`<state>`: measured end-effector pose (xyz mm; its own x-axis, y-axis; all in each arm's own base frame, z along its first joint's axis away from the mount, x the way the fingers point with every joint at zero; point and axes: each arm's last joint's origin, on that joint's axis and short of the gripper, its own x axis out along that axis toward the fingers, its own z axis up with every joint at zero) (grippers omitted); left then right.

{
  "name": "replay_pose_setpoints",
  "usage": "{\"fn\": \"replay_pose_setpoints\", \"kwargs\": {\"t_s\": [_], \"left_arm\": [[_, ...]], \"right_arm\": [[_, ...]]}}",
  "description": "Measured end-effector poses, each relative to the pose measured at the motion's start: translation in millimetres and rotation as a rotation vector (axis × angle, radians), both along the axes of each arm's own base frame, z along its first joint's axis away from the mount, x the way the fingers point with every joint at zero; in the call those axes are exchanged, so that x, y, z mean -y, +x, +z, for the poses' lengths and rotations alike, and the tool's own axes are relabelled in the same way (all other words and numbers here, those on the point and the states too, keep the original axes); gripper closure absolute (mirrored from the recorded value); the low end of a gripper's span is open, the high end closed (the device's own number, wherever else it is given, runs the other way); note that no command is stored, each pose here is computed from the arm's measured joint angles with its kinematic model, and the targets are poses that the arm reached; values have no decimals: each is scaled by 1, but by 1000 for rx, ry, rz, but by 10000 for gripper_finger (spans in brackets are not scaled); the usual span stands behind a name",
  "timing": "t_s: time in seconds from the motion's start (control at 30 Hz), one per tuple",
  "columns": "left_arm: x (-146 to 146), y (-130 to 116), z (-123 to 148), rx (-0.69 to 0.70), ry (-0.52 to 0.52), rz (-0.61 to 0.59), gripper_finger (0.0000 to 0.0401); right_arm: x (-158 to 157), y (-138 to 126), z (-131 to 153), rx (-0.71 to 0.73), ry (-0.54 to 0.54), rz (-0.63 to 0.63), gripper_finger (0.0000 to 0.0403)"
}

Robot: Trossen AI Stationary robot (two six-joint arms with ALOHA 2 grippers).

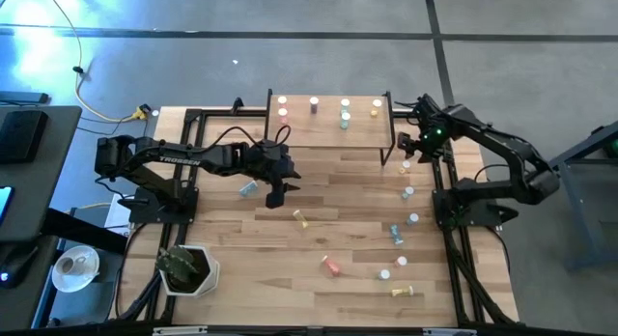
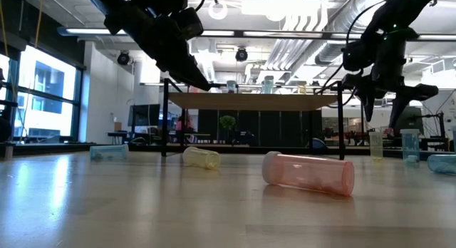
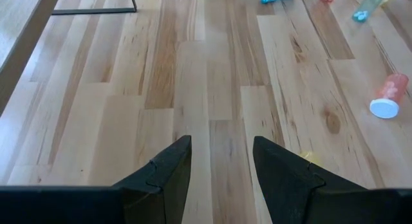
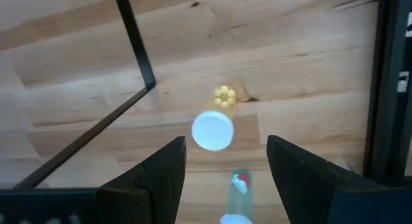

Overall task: Pick and place medicine bottles onto shelf by color
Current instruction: Put the yellow pill bottle on the shelf aligned with the other yellow pill bottle

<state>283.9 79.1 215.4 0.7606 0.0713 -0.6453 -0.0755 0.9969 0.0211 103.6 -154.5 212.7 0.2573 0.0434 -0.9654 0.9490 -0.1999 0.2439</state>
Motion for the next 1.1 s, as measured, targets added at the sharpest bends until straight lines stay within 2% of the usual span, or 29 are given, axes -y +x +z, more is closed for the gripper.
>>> {"fn": "replay_pose_setpoints", "kwargs": {"t_s": [0.83, 1.1], "left_arm": [[0, -2, -2, -24, -6, 0, 243], [1, -3, -3, -42, -5, -5, 243]], "right_arm": [[7, 9, -15, -2, 82, 6, 194], [4, 15, -15, -9, 67, 28, 194]]}}
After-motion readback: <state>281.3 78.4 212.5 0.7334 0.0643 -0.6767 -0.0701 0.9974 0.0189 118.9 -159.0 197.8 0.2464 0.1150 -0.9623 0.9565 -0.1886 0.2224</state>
